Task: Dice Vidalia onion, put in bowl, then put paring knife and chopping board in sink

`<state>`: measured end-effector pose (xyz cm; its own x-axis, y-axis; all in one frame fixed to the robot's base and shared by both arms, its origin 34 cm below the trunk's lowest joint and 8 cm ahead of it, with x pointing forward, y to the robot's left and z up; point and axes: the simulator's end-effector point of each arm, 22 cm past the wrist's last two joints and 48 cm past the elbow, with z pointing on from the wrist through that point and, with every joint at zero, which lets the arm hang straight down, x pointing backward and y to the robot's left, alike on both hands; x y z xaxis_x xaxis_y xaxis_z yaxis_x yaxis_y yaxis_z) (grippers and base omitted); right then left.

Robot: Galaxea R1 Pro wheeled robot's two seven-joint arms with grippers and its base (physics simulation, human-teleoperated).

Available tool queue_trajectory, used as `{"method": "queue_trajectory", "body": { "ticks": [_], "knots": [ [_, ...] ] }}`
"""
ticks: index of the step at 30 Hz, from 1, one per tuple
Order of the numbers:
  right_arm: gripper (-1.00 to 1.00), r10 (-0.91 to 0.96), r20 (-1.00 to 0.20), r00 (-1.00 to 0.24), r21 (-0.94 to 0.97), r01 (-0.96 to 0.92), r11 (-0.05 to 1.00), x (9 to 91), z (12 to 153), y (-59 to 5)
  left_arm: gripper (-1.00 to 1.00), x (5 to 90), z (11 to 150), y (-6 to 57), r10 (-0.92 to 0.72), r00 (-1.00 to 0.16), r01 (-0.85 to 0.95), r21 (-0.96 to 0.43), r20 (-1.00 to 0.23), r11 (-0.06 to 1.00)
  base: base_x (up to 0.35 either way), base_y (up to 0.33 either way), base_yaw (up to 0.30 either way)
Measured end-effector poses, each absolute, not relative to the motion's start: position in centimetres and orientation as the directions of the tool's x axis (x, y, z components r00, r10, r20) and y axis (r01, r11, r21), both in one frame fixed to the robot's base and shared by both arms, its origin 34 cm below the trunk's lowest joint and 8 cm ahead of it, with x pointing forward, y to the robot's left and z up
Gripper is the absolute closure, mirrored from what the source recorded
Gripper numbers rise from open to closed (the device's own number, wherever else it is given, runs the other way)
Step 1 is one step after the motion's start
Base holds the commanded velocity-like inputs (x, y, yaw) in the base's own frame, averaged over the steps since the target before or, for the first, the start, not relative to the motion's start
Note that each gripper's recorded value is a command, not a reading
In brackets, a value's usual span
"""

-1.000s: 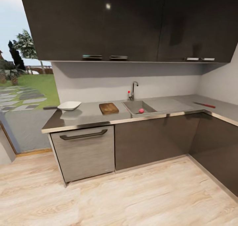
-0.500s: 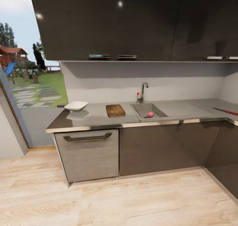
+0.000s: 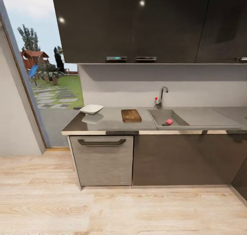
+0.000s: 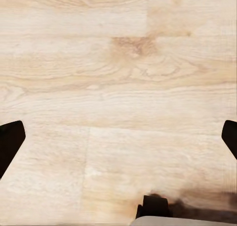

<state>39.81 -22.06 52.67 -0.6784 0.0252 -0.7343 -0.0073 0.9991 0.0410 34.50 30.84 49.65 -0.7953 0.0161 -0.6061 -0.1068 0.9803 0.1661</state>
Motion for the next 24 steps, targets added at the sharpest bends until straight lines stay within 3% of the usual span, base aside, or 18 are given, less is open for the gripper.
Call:
{"method": "queue_trajectory", "body": {
  "ticks": [7, 24],
  "knots": [
    [-1.00, 0.023, -0.734, -0.678, 0.039, -0.007, 0.999, 39.81, 52.67, -22.22, -1.00, 34.47, 49.63, 30.84, 0.016, -0.796, -0.107, 0.166, -0.605, 0.980, 0.000, 0.000, 0.204],
    [-1.00, 0.024, -0.735, -0.678, 0.038, -0.007, 0.999, 39.81, 52.67, -22.26, -1.00, 34.47, 49.63, 30.82, 0.017, -0.796, -0.106, 0.166, -0.605, 0.980, 0.005, -0.035, 0.011]
  ]
}}
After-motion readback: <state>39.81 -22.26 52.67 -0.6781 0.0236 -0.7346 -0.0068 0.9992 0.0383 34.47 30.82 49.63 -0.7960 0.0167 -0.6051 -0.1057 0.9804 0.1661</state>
